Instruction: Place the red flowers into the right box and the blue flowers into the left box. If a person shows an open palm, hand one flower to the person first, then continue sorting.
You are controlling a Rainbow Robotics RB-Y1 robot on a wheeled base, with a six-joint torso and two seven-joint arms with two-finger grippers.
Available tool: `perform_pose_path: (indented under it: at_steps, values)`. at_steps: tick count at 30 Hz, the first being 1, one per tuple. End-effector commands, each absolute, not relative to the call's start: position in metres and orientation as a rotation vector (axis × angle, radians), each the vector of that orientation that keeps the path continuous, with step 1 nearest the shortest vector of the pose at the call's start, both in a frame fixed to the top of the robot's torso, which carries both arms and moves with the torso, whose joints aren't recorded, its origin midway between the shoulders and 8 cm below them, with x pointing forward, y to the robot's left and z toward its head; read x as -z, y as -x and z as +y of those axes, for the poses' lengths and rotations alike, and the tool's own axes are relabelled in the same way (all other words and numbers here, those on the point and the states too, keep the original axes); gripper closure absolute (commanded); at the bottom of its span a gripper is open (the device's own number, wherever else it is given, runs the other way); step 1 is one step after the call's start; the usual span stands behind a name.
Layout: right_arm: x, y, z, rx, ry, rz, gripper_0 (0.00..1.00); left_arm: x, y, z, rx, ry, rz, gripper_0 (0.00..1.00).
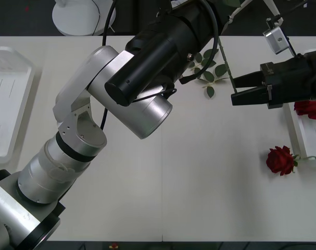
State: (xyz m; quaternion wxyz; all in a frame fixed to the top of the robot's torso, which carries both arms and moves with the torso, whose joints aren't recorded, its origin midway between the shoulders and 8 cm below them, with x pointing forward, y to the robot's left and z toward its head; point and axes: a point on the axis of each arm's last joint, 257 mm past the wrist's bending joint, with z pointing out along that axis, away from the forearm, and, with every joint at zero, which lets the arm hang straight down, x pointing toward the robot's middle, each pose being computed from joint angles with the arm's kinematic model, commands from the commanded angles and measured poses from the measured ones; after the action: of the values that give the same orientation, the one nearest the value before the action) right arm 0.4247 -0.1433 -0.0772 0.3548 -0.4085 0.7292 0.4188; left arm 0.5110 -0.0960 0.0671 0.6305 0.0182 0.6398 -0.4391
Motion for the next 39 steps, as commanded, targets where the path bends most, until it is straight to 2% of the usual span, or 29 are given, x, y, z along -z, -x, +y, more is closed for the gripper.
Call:
perform_pose_path:
  at_steps: [1,6,8,9,11,12,13,15,16,18,31,32,33,34,39]
  values:
    - [0.08,-0.415,-0.119,-1.115,1.067,1.873,0.01,-0.111,-0.49,-0.113,1.069,-0.081,1.375,1.0]
    - [0.083,-0.417,-0.102,-1.126,1.041,1.868,0.08,-0.111,-0.49,-0.113,1.069,-0.081,1.375,1.0]
    - [0.082,-0.419,-0.094,-1.143,1.021,1.86,0.18,-0.111,-0.49,-0.113,1.069,-0.081,1.375,1.0]
    - [0.083,-0.42,-0.092,-1.141,1.023,1.863,0.25,-0.111,-0.49,-0.113,1.069,-0.081,1.375,1.0]
    - [0.083,-0.422,-0.089,-1.13,1.025,1.864,0.48,-0.111,-0.49,-0.113,1.069,-0.081,1.375,1.0]
    - [0.082,-0.423,-0.089,-1.127,1.027,1.864,0.56,-0.111,-0.49,-0.113,1.069,-0.081,1.375,1.0]
    - [0.082,-0.423,-0.088,-1.14,1.008,1.885,0.76,-0.111,-0.49,-0.113,1.069,-0.081,1.375,1.0]
    - [0.081,-0.423,-0.087,-1.157,0.985,1.904,0.93,-0.111,-0.49,-0.113,1.069,-0.081,1.375,1.0]
    - [0.08,-0.422,-0.085,-1.162,0.983,1.908,0.97,-0.111,-0.49,-0.113,1.069,-0.081,1.375,1.0]
    - [0.079,-0.421,-0.084,-1.167,0.98,1.912,1.0,-0.111,-0.49,-0.113,1.069,-0.081,1.375,1.0]
    - [0.076,-0.422,-0.083,-1.172,0.97,1.915,1.0,-0.111,-0.49,-0.113,1.069,-0.081,1.375,1.0]
    - [0.075,-0.423,-0.083,-1.171,0.971,1.914,1.0,-0.111,-0.49,-0.113,1.069,-0.081,1.375,0.73]
    - [0.075,-0.423,-0.083,-1.17,0.973,1.913,1.0,-0.111,-0.49,-0.113,1.069,-0.081,1.375,0.33]
    - [0.075,-0.423,-0.083,-1.171,0.971,1.914,1.0,-0.111,-0.49,-0.113,1.069,-0.081,1.375,0.0]
    - [0.074,-0.423,-0.082,-1.171,0.972,1.912,1.0,-0.111,-0.49,-0.113,1.069,-0.081,1.375,0.0]
